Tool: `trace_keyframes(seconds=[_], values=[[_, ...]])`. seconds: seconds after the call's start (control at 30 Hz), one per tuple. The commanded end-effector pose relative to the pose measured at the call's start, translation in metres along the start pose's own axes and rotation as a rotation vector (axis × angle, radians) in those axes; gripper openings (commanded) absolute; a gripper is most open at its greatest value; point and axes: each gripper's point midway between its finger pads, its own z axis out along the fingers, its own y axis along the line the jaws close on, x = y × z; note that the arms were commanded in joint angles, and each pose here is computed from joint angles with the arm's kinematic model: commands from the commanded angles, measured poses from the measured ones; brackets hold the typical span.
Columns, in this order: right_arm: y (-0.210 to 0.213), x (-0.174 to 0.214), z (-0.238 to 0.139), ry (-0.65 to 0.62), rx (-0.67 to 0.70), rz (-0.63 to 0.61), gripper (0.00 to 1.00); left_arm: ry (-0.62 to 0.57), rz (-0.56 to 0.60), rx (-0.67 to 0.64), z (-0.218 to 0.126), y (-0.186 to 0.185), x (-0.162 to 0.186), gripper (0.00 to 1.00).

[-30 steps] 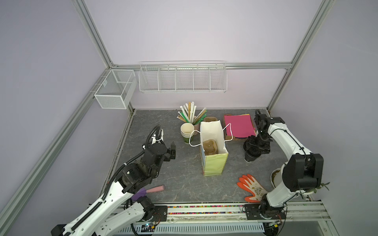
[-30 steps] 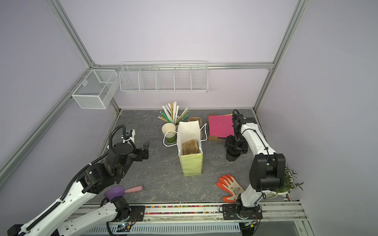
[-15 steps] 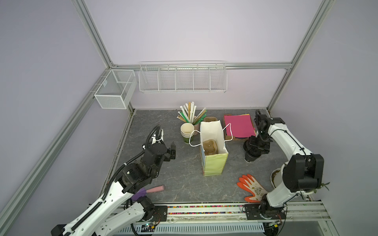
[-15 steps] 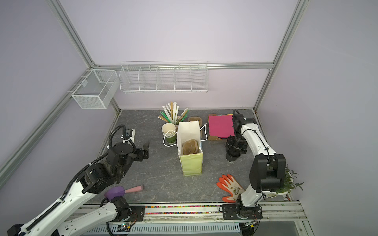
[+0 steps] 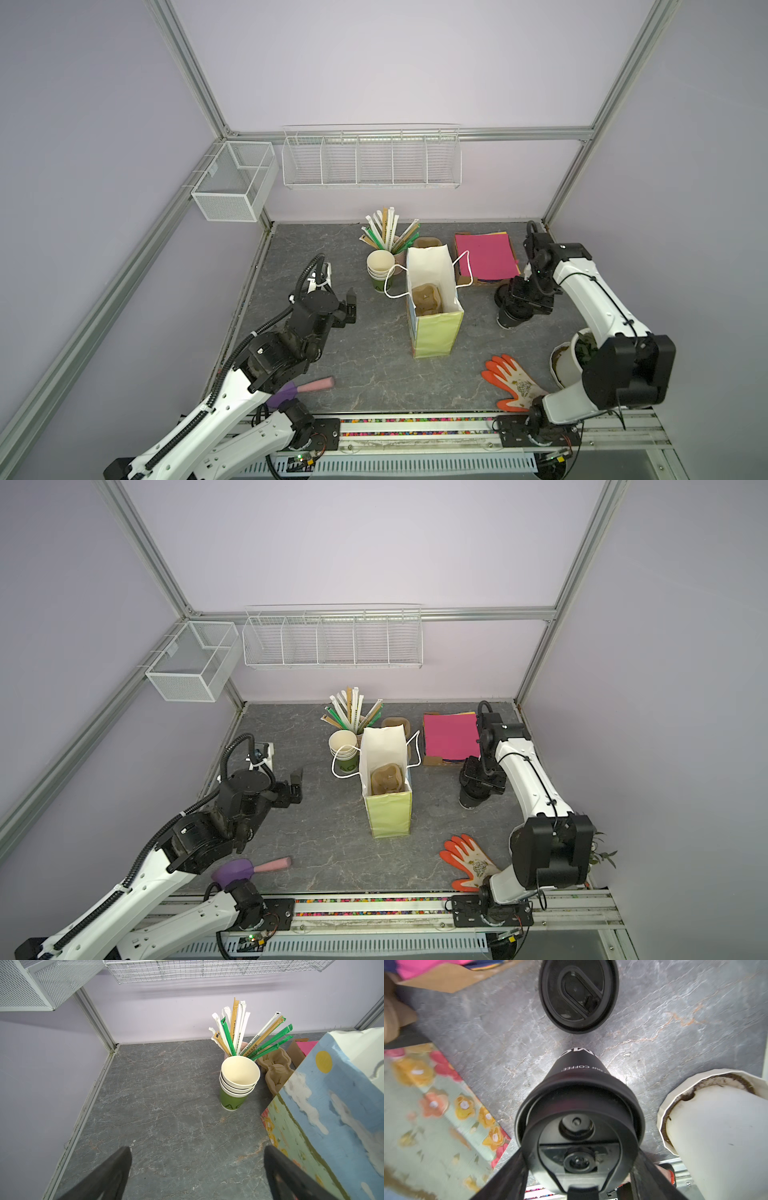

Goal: Pack the takeout coffee
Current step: 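Grasp the black lidded coffee cup with the right gripper, then lift the black coffee cup and carry it over the bag opening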

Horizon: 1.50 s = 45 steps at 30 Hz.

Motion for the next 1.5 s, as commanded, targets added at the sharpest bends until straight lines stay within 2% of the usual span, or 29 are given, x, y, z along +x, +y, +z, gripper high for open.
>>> trace_keyframes(seconds=[0.0,0.3,0.57,0.8,0.97,1.07,1.27,1.47], values=[[0.001,0.009,-0.025,-0.049,-0.025,-0.043,0.63,0.017,0.013,0.001,-0.001,0.001,0.002,0.99],[0.015,0.022,-0.110,-0.296,-0.096,-0.116,0.62,0.024,0.010,0.005,0.000,0.001,0.004,0.99],[0.029,0.043,-0.205,-0.518,-0.222,-0.185,0.62,0.025,0.009,0.009,0.001,0.000,0.004,0.99],[0.056,0.060,-0.258,-0.606,-0.373,-0.279,0.61,0.030,0.011,0.005,0.002,0.001,0.005,0.99],[0.093,0.075,-0.280,-0.609,-0.505,-0.366,0.61,0.030,0.009,0.001,0.002,0.002,0.005,0.99],[0.114,0.084,-0.290,-0.622,-0.539,-0.423,0.61,0.031,0.010,-0.002,0.002,0.002,0.004,0.99],[0.150,0.097,-0.297,-0.649,-0.504,-0.523,0.61,0.030,0.008,-0.006,0.003,0.004,0.005,0.99],[0.189,0.107,-0.254,-0.530,-0.390,-0.578,0.61,0.030,0.004,-0.006,0.003,0.005,0.005,0.99]])
